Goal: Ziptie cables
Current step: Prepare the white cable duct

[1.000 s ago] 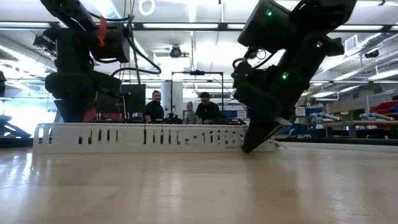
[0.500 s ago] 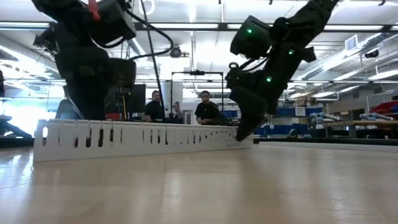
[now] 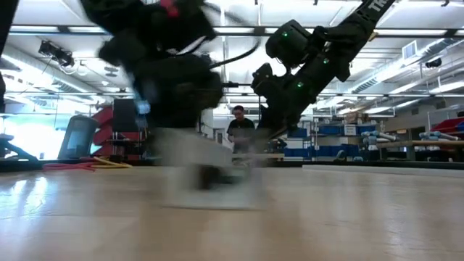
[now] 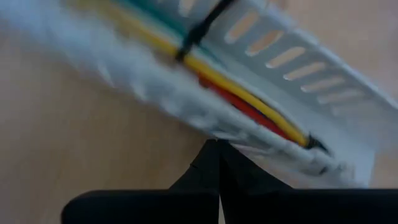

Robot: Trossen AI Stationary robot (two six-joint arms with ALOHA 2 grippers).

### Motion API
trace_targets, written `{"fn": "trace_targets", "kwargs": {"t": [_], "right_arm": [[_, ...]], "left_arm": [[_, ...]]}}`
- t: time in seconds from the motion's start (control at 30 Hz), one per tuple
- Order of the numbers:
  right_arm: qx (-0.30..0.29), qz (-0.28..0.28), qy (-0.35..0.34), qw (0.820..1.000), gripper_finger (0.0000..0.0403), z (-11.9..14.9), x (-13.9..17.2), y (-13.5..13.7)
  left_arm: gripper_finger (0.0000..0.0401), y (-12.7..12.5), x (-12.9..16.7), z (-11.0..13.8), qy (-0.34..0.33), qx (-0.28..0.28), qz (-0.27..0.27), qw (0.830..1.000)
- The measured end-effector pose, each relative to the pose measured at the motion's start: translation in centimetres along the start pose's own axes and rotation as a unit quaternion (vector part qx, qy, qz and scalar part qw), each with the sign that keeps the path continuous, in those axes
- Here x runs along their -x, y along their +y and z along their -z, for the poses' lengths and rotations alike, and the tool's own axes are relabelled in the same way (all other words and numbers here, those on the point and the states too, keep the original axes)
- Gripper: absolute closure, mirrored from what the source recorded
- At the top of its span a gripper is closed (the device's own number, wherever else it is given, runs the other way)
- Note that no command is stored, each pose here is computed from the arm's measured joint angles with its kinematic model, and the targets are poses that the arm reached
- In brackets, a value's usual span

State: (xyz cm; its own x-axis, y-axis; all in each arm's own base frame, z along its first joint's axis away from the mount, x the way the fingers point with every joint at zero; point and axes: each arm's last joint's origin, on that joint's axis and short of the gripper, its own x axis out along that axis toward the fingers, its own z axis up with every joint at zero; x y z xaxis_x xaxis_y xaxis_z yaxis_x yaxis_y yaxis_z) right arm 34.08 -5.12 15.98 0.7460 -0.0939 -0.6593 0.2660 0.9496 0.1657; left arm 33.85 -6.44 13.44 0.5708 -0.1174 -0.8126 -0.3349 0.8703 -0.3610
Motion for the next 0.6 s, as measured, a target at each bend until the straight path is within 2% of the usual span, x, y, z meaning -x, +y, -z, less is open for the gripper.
{"fn": "trace_targets", "kwargs": {"t": [0.13, 0.23, 0.4, 0.5, 0.6], "right_arm": [[0.015, 0.002, 0.014, 1.0, 0.0403, 0.2, 0.5, 0.3], [0.031, 0.026, 0.041, 0.998, 0.0403, 0.4, 1.6, 0.7], [0.05, 0.071, 0.07, 0.994, 0.0403, 0.4, 5.6, 1.7], [0.039, 0.066, 0.078, 0.994, 0.0403, 1.0, 8.4, 2.6], [0.011, 0.051, 0.094, 0.994, 0.0403, 2.8, 10.6, 3.9]], "left_arm": [[0.0401, -1.3, -0.6, -2.0, -0.021, -0.009, -0.023, 0.999], [0.0401, -1.3, -0.1, -2.0, -0.007, -0.008, -0.086, 0.996], [0.0401, -2.1, 2.6, -2.3, -0.002, -0.02, -0.163, 0.986], [0.0401, -2.3, 4.2, -2.7, -0.02, -0.032, -0.182, 0.983], [0.0401, -2.4, 5.5, -3.4, -0.039, -0.064, -0.182, 0.98]]}}
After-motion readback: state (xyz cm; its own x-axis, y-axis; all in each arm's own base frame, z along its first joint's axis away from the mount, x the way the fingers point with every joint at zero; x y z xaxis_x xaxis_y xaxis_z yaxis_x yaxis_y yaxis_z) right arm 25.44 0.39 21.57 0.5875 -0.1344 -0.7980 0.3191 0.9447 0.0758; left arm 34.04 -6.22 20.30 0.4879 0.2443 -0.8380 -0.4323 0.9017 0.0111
